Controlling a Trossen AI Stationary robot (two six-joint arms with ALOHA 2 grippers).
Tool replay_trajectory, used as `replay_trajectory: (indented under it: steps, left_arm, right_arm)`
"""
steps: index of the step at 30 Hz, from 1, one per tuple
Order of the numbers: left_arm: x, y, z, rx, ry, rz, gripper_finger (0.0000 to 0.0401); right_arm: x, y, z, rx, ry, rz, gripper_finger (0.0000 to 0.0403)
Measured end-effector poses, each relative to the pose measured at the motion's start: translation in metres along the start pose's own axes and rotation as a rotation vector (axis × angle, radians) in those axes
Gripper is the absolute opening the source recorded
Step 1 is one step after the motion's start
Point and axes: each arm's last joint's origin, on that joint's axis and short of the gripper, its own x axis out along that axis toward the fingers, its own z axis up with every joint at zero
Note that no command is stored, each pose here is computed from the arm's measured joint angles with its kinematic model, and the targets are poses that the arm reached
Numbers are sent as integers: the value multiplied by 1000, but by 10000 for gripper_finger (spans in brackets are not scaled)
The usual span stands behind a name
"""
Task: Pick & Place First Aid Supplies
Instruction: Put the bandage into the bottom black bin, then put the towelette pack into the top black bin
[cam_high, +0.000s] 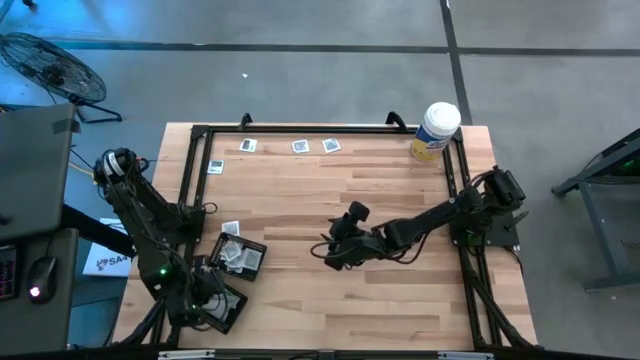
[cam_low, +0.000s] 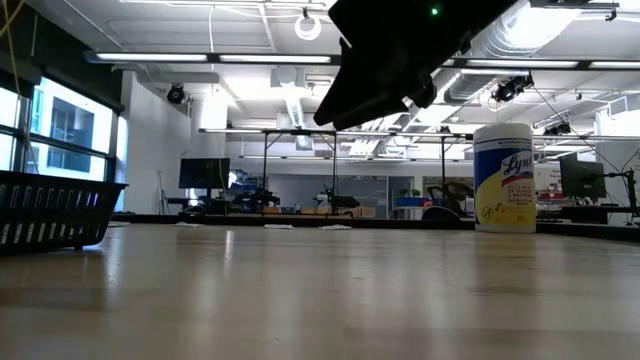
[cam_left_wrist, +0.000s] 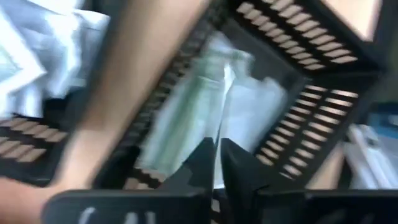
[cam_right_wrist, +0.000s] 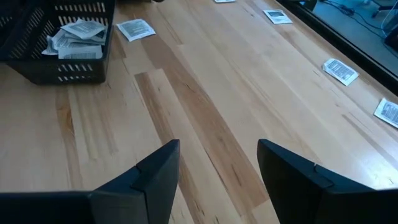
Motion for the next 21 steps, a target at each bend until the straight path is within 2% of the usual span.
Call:
replay_trajectory:
  steps: [4,8,11,13,16,21]
  left_arm:
    - [0,6,0,9,-32,79,77]
    - [0,8,0,20,-39,94,123]
    - [-1,11,1,96,-79,137,139]
    - [-1,17,6,98,-129,209,141]
    - [-6,32,18,40,-201,327,142]
    - [-17,57,45,-98,-330,433,142]
  right_arm:
    - [0,0,0,0,2,4,209]
    - [0,0,0,-1,2,4,209]
    - [0,0,0,0,1,4,209]
    - [0,0,0,2,-2,3,209]
    - [0,1,1,10,-12,5,209]
    - [0,1,3,1,-22,12,209]
